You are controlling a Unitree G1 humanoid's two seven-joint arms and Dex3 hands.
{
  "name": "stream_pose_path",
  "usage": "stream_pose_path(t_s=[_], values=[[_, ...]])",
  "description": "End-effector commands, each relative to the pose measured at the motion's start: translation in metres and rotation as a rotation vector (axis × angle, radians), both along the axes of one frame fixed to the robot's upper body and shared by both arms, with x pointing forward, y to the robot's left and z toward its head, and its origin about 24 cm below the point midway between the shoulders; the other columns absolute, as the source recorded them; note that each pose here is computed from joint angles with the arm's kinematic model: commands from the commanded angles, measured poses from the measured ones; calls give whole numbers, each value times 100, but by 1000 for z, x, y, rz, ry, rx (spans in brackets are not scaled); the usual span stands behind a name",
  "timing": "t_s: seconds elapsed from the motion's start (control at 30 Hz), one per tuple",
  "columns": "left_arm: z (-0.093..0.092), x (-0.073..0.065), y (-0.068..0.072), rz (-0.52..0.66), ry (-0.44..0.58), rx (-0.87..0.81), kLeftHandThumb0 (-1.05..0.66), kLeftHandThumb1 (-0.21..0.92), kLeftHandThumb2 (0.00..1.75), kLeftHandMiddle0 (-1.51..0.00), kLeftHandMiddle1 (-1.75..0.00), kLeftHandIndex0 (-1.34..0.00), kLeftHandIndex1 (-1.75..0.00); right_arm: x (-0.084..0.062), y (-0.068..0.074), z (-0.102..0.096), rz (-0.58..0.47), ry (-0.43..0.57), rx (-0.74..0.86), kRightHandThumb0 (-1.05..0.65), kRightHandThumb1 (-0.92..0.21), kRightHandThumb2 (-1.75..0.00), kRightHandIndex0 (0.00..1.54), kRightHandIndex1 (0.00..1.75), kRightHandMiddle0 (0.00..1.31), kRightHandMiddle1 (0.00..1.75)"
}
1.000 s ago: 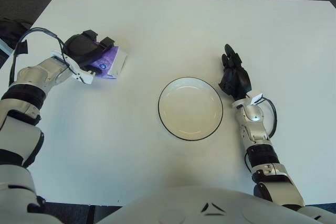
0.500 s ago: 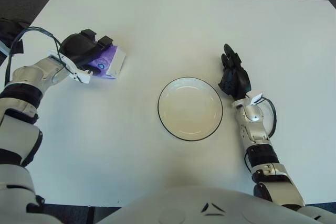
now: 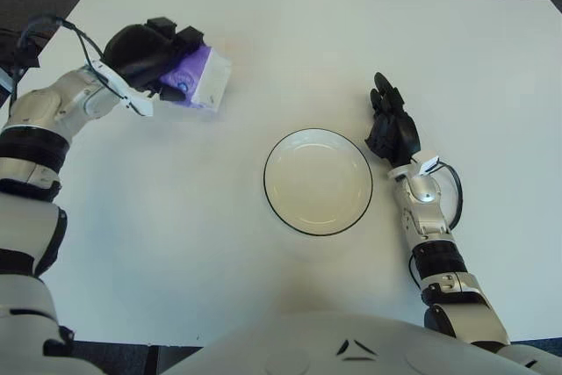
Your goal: Put the tissue paper into the plate.
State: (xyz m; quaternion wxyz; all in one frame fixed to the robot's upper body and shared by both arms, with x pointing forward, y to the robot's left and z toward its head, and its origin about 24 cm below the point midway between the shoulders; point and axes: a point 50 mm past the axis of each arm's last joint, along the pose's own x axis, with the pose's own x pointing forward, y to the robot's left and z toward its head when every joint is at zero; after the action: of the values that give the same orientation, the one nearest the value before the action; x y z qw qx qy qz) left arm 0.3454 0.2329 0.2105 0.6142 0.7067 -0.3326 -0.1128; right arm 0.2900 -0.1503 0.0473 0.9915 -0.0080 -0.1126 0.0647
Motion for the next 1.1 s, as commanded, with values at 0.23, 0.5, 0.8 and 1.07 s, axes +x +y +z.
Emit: stream_pose_path(t_s=[0.23, 0.5, 0.8, 1.07], values=[[42, -16, -40, -173, -99, -162, -45, 39, 122, -113, -175, -55, -175, -41, -10, -84, -49, 415, -11, -78, -92, -102, 10, 1, 0, 18], [48, -22, -58, -261, -58, -192, -45, 38, 123, -112, -175, -55, -175, -41, -9, -85, -48, 414, -13, -78, -92, -101, 10, 1, 0, 18], [51, -29, -66, -291, -55, -184, -45, 37, 125, -113, -175, -57, -175, -41, -8, -85, -53, 416, -19, -77, -92, -100, 10, 1, 0, 19], [48, -33, -76, -328, -53, -161, -45, 36, 126, -114, -175, -57, -175, -40, -7, -86, -57, 415, -12, -77, -92, -100, 11, 1, 0, 20]])
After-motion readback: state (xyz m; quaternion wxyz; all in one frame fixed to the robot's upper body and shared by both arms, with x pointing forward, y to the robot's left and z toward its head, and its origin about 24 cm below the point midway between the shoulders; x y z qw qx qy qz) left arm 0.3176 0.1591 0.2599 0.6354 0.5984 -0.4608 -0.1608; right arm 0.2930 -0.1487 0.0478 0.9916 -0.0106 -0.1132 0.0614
